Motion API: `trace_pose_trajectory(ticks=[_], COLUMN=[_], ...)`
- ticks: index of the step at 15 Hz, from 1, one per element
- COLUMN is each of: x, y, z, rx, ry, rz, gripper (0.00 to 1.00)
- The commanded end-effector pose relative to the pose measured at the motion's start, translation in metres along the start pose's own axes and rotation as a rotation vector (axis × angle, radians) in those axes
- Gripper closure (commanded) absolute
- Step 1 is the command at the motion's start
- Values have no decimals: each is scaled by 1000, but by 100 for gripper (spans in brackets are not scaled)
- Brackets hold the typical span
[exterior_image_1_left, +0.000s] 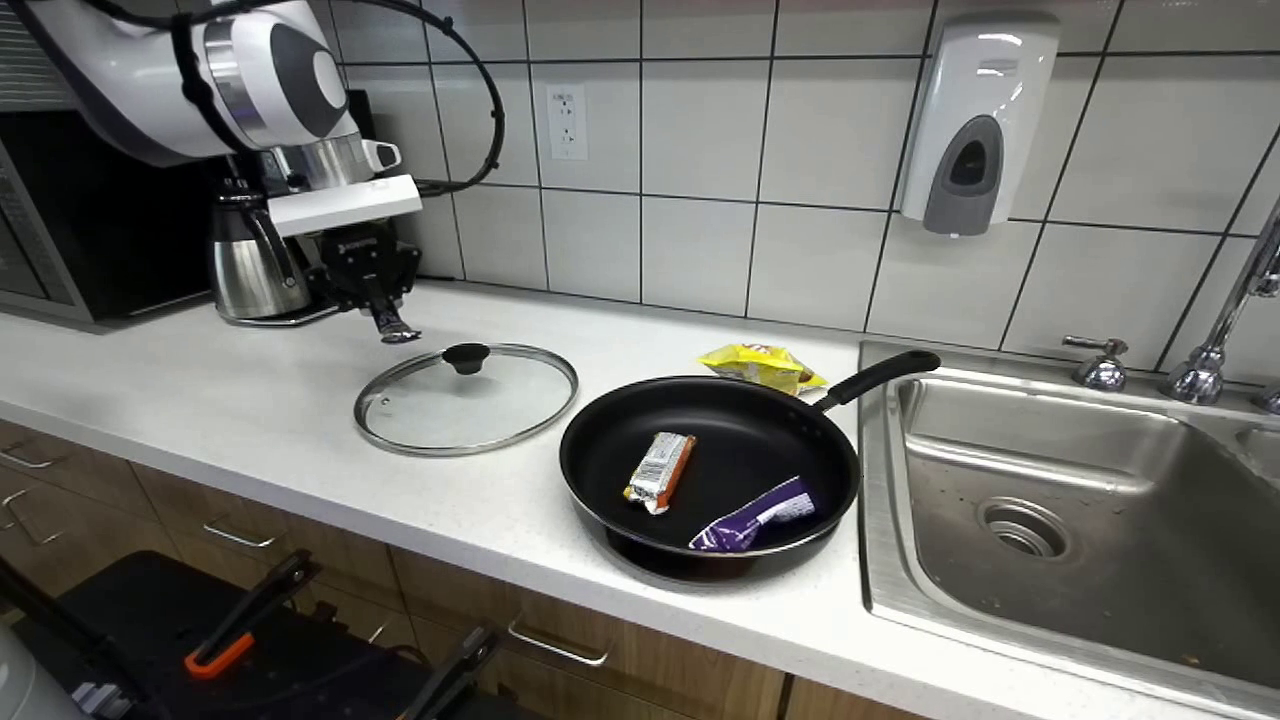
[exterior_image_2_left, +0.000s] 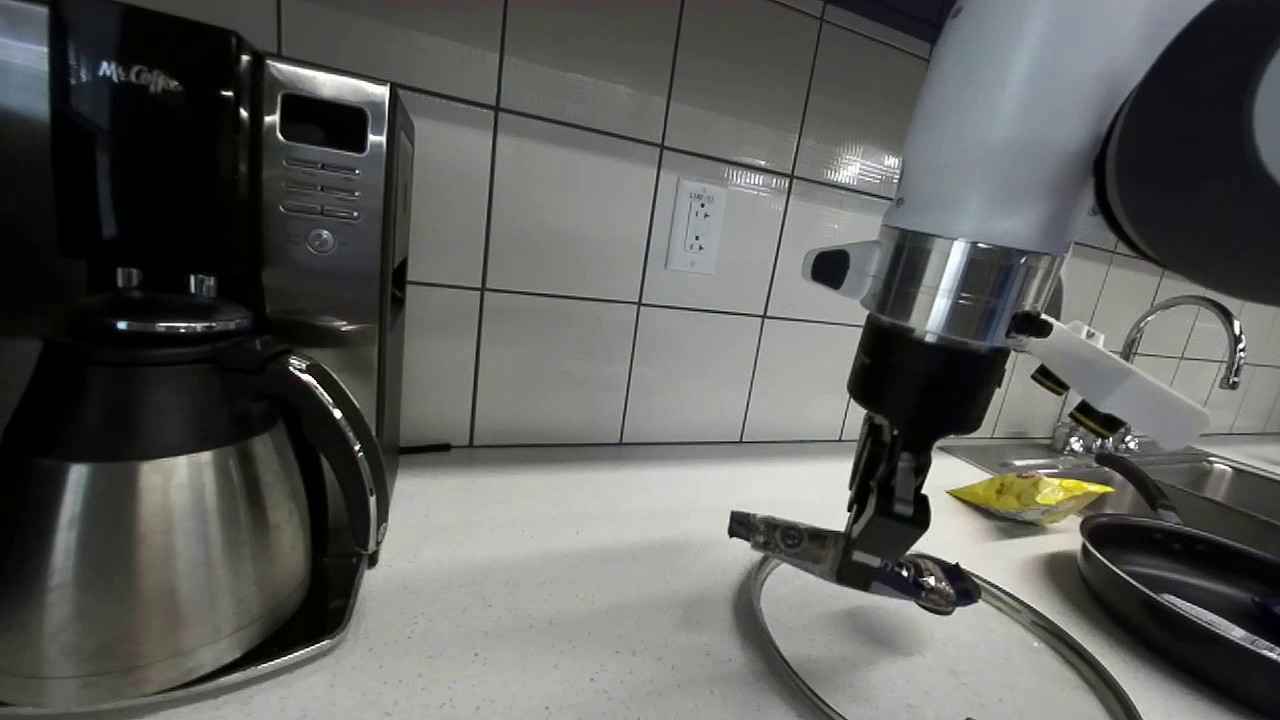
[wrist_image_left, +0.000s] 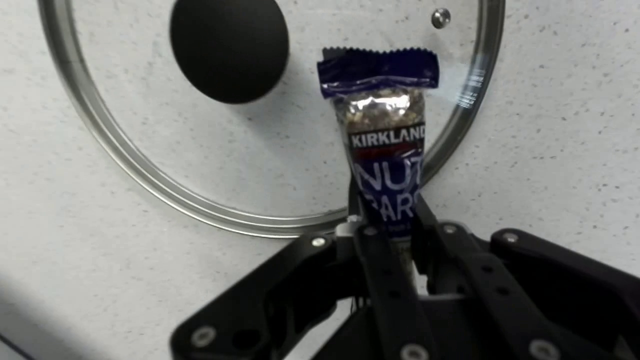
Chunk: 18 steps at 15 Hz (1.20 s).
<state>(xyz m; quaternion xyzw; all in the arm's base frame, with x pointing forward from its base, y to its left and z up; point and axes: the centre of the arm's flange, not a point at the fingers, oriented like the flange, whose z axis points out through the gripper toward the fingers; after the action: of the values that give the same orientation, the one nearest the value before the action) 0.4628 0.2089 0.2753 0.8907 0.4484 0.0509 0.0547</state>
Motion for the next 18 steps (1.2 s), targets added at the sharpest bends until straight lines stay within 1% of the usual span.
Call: trace_pose_trajectory(ticks=[1,5,8,13,18], x=[-35,-69,-96,-147,-202], y=[20,42,52,57,62], z=[-32,-52,-61,-67,-68], rx=[-58,-88,-105,-143,-177], ry=[-45,-99,-123,-176,-271], rz=[109,239,352,545,724], gripper=[96,96,96,96,96])
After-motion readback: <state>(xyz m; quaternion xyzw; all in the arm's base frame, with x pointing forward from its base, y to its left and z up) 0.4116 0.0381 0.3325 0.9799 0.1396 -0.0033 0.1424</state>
